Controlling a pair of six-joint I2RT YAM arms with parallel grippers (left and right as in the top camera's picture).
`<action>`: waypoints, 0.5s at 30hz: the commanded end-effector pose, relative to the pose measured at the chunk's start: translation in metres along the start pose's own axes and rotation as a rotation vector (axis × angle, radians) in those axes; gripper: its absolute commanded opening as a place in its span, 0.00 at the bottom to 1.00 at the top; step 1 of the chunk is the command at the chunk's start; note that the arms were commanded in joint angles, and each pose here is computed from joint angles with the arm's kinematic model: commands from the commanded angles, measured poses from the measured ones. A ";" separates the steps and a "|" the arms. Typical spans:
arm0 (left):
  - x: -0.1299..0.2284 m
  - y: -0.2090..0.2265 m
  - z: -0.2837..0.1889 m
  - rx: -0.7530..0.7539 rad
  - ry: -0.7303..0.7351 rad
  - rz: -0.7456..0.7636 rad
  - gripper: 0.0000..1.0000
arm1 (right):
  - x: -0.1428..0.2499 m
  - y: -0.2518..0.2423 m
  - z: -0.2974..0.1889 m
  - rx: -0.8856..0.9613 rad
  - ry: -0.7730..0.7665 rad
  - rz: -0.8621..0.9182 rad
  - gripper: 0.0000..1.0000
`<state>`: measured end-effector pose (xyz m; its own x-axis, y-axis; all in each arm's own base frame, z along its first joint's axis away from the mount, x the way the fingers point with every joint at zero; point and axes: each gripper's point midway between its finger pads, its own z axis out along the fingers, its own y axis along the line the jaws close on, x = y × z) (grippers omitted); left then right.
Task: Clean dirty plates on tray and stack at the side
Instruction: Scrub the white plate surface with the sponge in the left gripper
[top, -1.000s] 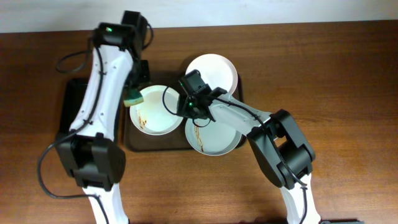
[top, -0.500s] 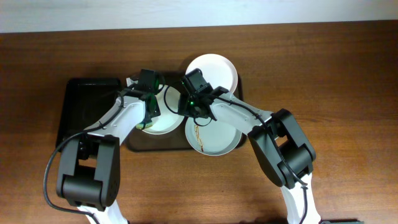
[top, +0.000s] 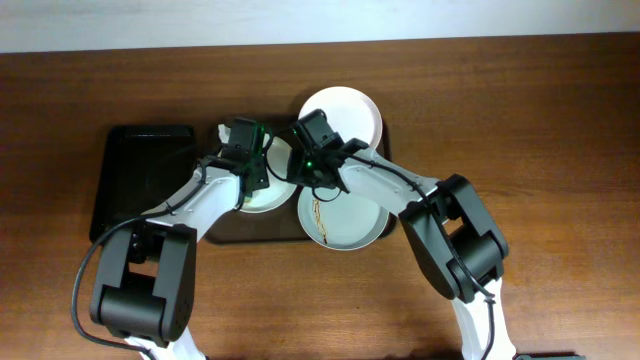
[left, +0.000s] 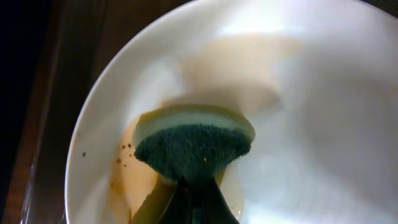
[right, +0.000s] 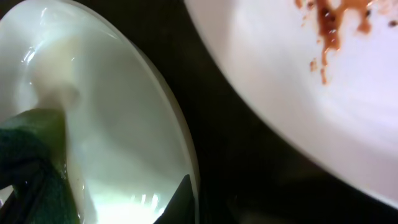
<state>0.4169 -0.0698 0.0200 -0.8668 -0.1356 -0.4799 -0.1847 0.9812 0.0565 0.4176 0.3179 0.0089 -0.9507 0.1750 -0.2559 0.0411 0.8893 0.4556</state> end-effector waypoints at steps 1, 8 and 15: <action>-0.006 0.013 0.002 -0.090 -0.053 0.024 0.01 | 0.003 -0.006 0.006 0.009 0.012 0.007 0.04; 0.008 0.037 -0.001 -0.212 -0.004 0.056 0.01 | 0.003 -0.005 0.006 0.003 0.016 0.007 0.04; 0.022 -0.018 0.011 0.095 0.071 0.118 0.01 | 0.008 0.007 0.005 -0.059 0.048 -0.006 0.04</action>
<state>0.4170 -0.0624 0.0200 -0.8698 -0.0802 -0.4869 -0.1588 0.9797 0.1222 0.4164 0.3200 0.0097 -0.9545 0.1700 -0.2451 0.0365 0.8821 0.4697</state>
